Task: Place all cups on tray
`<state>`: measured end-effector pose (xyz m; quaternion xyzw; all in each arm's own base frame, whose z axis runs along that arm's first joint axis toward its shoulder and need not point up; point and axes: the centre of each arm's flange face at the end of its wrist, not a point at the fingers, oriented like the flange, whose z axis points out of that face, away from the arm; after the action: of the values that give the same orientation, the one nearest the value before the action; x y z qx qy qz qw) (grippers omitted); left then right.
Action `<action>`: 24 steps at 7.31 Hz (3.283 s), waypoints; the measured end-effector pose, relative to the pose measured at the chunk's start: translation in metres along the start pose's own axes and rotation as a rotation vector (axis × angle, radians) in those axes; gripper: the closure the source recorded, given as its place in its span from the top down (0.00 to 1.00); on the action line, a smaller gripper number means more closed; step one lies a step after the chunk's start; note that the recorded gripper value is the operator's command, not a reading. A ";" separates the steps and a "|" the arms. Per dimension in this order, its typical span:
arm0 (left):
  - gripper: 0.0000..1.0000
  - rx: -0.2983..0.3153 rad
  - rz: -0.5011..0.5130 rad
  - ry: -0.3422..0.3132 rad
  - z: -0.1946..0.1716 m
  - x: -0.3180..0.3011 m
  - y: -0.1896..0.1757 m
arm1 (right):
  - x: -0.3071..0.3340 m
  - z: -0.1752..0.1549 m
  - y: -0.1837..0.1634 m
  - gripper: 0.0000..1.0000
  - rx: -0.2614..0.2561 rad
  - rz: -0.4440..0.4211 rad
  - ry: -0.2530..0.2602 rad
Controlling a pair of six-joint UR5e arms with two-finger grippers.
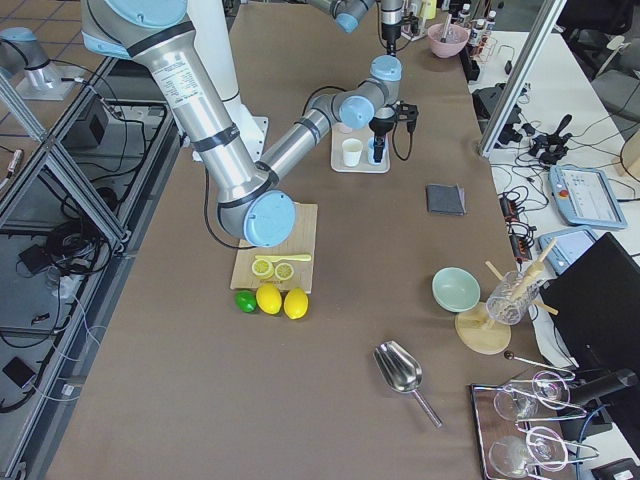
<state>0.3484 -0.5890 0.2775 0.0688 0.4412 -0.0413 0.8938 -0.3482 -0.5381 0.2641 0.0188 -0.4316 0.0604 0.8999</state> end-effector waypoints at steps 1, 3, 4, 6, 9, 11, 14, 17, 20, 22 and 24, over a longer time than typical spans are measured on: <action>0.00 -0.004 -0.026 0.020 0.002 0.031 0.017 | 0.018 -0.003 0.003 1.00 0.000 -0.013 0.004; 0.00 0.005 -0.039 0.019 0.028 0.089 0.064 | 0.053 -0.007 -0.001 1.00 -0.005 -0.038 0.018; 0.00 0.011 -0.033 0.006 0.044 0.105 0.084 | 0.067 -0.008 -0.004 1.00 -0.005 -0.046 0.028; 0.00 0.011 -0.025 -0.013 0.067 0.122 0.103 | 0.084 -0.009 -0.008 1.00 -0.007 -0.048 0.037; 0.00 0.024 -0.021 -0.019 0.100 0.135 0.092 | 0.091 -0.009 -0.009 1.00 -0.007 -0.043 0.042; 0.78 0.045 -0.022 -0.030 0.113 0.133 0.084 | 0.093 -0.009 -0.010 1.00 -0.006 -0.040 0.043; 0.98 0.061 -0.015 -0.007 0.101 0.134 0.076 | 0.094 -0.010 -0.011 1.00 -0.005 -0.038 0.044; 0.98 0.054 0.053 0.024 0.018 0.043 0.024 | 0.131 -0.011 -0.014 1.00 -0.019 -0.060 0.063; 0.98 0.104 0.112 -0.027 -0.070 -0.134 -0.023 | 0.288 -0.030 -0.022 1.00 -0.067 -0.165 0.104; 0.98 0.139 0.209 -0.108 -0.121 -0.267 -0.034 | 0.407 -0.054 -0.027 1.00 -0.082 -0.187 0.084; 0.98 0.125 0.189 -0.157 -0.139 -0.366 -0.014 | 0.504 -0.075 -0.030 1.00 -0.066 -0.163 0.079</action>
<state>0.0153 -0.5763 0.4838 0.1620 0.3581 0.0103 0.9195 0.0263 -0.5147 0.6097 0.0219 -0.3947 -0.0263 0.9182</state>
